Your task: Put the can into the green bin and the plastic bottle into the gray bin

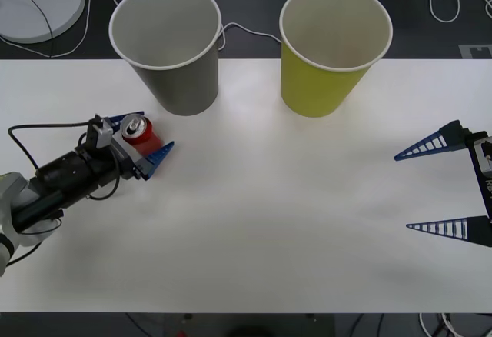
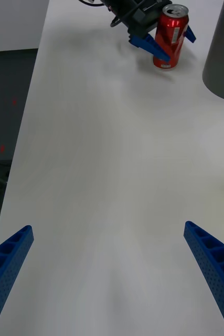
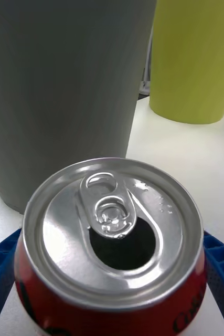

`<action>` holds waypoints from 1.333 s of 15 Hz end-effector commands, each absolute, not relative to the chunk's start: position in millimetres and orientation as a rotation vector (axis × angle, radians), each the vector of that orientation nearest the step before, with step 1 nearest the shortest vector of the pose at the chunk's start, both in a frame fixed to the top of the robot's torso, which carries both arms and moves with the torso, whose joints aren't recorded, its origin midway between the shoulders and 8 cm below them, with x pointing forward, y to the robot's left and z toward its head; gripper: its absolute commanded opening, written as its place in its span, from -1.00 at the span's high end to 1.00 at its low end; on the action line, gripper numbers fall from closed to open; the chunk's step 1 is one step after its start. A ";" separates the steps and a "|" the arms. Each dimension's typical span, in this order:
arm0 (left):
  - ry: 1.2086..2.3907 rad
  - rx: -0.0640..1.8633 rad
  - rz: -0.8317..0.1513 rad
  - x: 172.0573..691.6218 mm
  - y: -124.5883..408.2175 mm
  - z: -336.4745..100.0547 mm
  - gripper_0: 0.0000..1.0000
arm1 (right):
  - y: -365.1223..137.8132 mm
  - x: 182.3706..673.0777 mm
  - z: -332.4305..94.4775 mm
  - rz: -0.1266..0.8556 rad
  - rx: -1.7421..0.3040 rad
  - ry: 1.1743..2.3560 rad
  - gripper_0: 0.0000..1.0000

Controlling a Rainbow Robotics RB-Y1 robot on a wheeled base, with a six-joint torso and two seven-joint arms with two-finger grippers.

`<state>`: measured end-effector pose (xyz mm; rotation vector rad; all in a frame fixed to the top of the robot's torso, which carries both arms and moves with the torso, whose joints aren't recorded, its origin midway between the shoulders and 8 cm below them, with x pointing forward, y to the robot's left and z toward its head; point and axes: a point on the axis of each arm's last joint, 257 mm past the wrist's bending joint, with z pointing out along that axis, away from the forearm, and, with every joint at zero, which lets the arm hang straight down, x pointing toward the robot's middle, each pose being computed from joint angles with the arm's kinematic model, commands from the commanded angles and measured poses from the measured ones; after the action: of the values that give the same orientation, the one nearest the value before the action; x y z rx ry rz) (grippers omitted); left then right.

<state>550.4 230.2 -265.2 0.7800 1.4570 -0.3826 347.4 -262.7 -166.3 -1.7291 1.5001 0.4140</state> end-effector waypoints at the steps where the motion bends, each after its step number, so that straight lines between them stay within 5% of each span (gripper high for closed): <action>1: 1.451 0.786 -0.385 549.4 228.3 -264.6 0.99 | -262.8 347.4 -166.3 0.414 -1.729 1.500 -1.00; 14: 1.421 0.869 -0.373 537.5 225.9 -255.9 1.00 | -262.8 347.4 -166.3 0.414 -1.729 1.500 -1.00; 20: 1.515 0.955 -0.445 512.9 240.4 -237.3 1.00 | -262.8 347.4 -166.3 0.414 -1.729 1.500 -1.00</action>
<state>515.5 237.6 -239.8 0.9414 1.4999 -0.4425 347.4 -262.8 -166.3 -1.7290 1.5003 0.4141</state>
